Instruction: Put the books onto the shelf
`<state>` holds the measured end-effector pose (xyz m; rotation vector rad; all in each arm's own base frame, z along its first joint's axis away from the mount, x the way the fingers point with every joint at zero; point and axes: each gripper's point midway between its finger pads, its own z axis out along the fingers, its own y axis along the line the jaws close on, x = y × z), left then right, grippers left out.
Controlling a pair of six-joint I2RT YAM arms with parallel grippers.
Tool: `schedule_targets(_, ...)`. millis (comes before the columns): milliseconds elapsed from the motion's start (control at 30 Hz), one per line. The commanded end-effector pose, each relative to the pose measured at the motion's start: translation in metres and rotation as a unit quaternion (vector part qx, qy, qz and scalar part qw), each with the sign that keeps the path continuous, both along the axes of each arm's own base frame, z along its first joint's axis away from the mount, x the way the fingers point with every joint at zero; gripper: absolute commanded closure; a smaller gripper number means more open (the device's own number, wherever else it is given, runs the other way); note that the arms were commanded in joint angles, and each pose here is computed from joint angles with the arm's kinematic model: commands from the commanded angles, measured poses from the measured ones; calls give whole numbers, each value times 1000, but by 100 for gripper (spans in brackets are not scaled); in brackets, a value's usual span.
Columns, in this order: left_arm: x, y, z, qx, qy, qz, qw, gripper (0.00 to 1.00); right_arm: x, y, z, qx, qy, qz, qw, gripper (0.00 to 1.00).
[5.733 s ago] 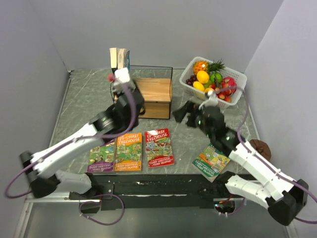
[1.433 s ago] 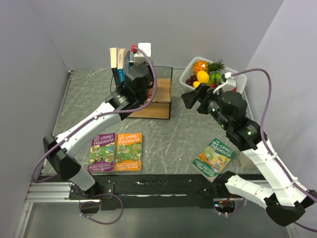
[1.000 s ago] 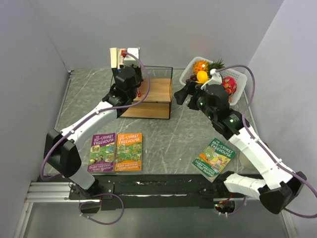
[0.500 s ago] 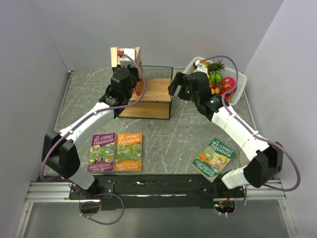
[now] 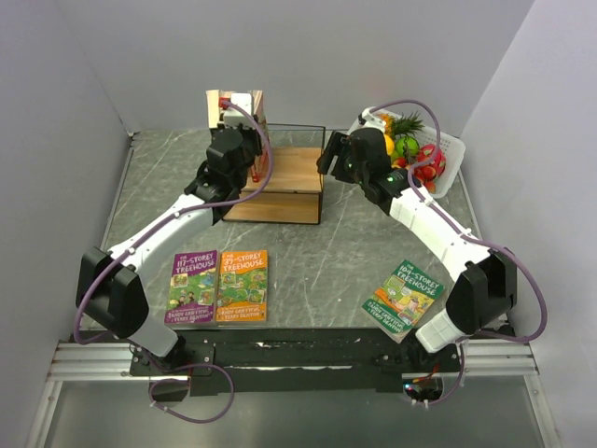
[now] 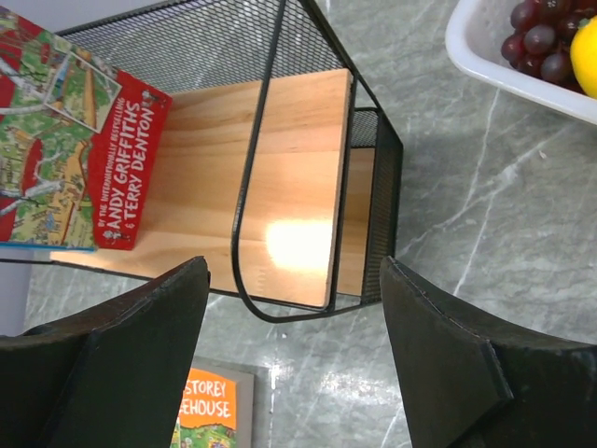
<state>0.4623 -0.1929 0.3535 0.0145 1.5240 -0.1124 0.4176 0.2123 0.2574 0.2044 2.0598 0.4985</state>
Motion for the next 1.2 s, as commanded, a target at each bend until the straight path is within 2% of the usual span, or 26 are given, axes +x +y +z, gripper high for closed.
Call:
schedule_targets(0,-9,14,21,-5,-11,17,1000,55,6,2,32,21,-42,3,999,19)
schedule_targets(267,-17,19,29,-6,-7,17,1000,47,4,3,33,23,-43,7,999,19)
schedule_targets(500,-35,21,68,-24,-30,-3,999,40,3,3,34,24,-43,8,999,18)
schedule_targets(833,-76,14,131,-71,-87,-56,992,39,3,4,35,27,-41,10,999,18)
schedule_targets(933,-102,-21,150,-86,-114,-148,979,51,2,3,33,27,-41,8,999,20)
schedule_targets(967,-109,-32,154,-88,-118,-168,975,64,2,3,33,28,-40,8,999,22)
schedule_targets(1033,-114,-59,147,-88,-102,-201,970,79,2,4,33,29,-40,9,999,26)
schedule_targets(1067,-110,-71,140,-84,-92,-212,969,96,2,4,33,29,-40,10,999,30)
schedule_targets(1167,-97,-96,110,-85,-54,-221,970,99,2,4,33,28,-38,10,999,40)
